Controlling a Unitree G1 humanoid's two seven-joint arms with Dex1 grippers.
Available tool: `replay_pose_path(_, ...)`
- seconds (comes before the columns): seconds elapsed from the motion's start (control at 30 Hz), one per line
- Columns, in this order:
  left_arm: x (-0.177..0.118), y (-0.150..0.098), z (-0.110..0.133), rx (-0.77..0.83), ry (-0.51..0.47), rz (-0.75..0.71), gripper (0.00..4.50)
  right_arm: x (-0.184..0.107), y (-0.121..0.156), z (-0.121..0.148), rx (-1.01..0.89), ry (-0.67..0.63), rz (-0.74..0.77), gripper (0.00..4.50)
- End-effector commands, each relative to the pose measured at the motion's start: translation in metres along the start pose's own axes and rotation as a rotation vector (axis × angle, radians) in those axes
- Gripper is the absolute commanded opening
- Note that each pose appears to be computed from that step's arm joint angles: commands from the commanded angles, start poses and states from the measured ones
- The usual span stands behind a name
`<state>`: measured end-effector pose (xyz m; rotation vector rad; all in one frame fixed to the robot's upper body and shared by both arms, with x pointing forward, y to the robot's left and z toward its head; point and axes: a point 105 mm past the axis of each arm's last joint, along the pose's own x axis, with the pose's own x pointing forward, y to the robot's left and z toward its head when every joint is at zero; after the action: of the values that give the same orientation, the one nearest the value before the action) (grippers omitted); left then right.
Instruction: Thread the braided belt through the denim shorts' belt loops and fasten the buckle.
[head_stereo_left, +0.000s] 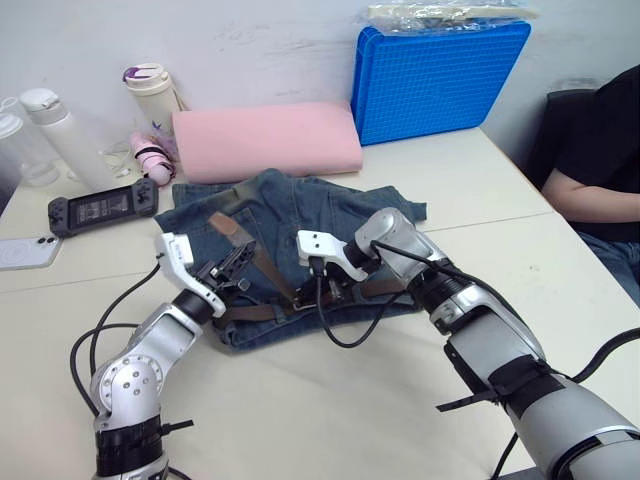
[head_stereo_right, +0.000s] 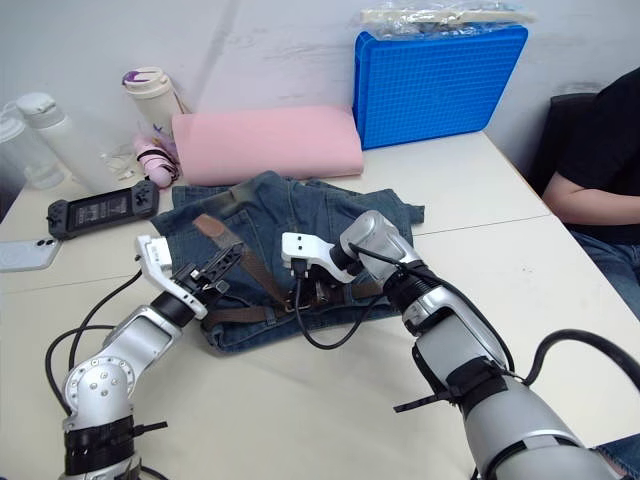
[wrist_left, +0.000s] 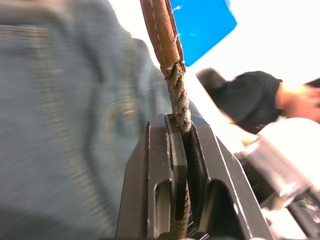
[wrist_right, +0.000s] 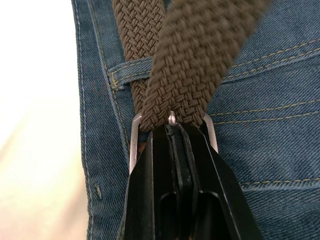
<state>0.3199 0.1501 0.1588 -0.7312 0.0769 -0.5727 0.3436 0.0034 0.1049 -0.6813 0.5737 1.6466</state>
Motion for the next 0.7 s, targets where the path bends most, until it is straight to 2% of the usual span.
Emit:
replay_pose_path(0.03, 0.011, -0.035, 0.035, 0.059, -0.067, -0.170, 0.00, 0.029, 0.034, -0.093, 0.196, 0.291, 0.136, 0.05)
replay_pose_path(0.27, 0.051, -0.080, 0.056, 0.050, -0.039, -0.389, 0.00, 0.030, 0.053, -0.101, 0.127, 0.301, 0.215, 0.05)
replay_pose_path(0.33, 0.074, -0.105, 0.067, 0.003, -0.053, -0.485, 0.00, 0.030, 0.065, -0.108, 0.112, 0.313, 0.248, 0.05)
replay_pose_path(0.4, 0.094, -0.125, 0.069, 0.004, -0.031, -0.555, 0.00, 0.032, 0.070, -0.111, 0.109, 0.311, 0.250, 0.05)
replay_pose_path(0.5, 0.117, -0.138, 0.064, 0.011, 0.000, -0.586, 0.00, 0.033, 0.069, -0.109, 0.107, 0.299, 0.222, 0.05)
replay_pose_path(0.57, 0.129, -0.137, 0.053, 0.057, 0.050, -0.561, 0.00, 0.033, 0.068, -0.105, 0.109, 0.282, 0.207, 0.05)
replay_pose_path(0.63, 0.136, -0.123, 0.036, 0.122, 0.131, -0.481, 0.00, 0.033, 0.065, -0.098, 0.099, 0.250, 0.175, 0.05)
replay_pose_path(0.7, 0.135, -0.095, 0.007, 0.297, 0.271, -0.370, 0.00, 0.029, 0.056, -0.084, 0.077, 0.180, 0.097, 0.05)
